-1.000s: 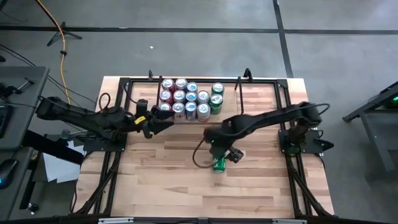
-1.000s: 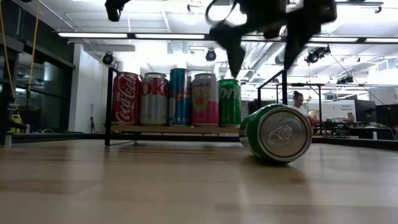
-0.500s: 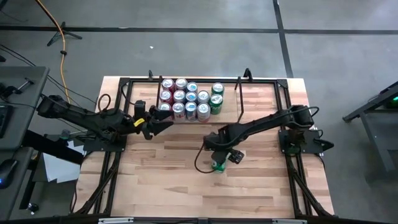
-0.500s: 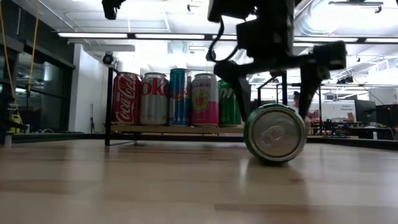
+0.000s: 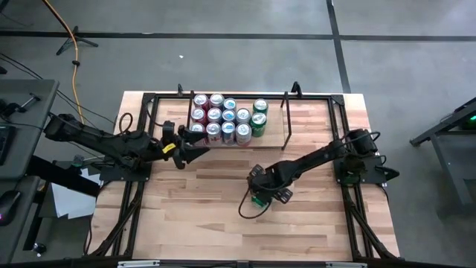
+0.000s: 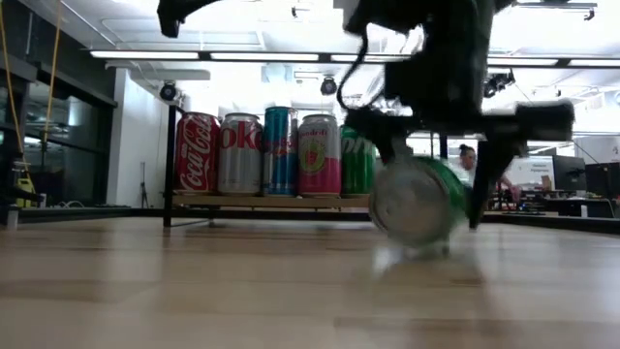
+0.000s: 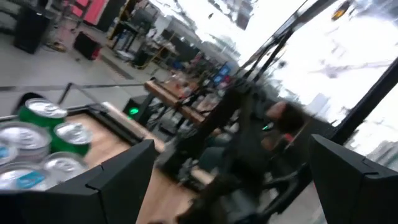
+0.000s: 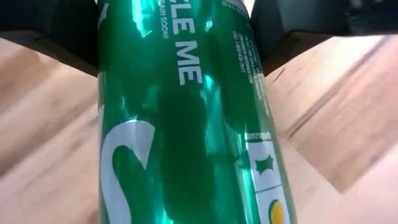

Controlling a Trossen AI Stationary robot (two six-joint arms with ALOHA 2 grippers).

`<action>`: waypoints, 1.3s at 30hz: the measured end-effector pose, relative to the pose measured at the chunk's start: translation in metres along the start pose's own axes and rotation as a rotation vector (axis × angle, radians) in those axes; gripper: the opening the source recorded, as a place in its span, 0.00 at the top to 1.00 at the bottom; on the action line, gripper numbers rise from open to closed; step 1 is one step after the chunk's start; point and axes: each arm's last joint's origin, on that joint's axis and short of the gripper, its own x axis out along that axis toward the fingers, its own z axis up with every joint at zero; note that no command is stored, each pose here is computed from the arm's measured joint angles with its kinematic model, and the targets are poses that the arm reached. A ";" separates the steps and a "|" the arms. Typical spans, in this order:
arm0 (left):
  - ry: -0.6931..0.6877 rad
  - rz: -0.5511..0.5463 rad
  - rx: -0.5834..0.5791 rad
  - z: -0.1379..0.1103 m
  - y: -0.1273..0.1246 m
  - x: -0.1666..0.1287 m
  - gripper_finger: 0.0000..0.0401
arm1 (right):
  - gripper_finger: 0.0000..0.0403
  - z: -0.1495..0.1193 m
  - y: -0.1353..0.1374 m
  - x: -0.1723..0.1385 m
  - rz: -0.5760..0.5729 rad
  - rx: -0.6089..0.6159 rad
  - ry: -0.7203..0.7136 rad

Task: Place canned beverage on shelf
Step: Put the green soda can on the shelf aligned with the other green soda cans

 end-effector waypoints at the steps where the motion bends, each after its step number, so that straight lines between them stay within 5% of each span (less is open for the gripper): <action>1: 0.012 0.013 0.024 -0.001 0.001 0.000 0.17 | 0.29 0.001 -0.002 -0.006 0.001 0.025 0.010; 7: 0.187 0.109 0.213 0.003 -0.004 0.004 0.17 | 0.28 0.008 -0.021 -0.070 -0.068 0.218 -0.088; 13: 0.391 0.170 0.518 0.020 -0.021 0.014 0.17 | 0.28 -0.014 -0.041 -0.147 -0.230 0.550 -0.337; 20: 0.478 0.077 0.807 0.019 -0.037 0.040 0.17 | 0.28 -0.035 -0.064 -0.175 -0.405 0.830 -0.504; 25: 0.503 0.130 0.966 0.010 -0.041 0.062 0.17 | 0.28 -0.032 -0.073 -0.172 -0.431 0.849 -0.547; 39: 0.484 0.141 0.991 -0.003 -0.043 0.089 0.17 | 0.28 -0.029 -0.075 -0.168 -0.442 0.804 -0.547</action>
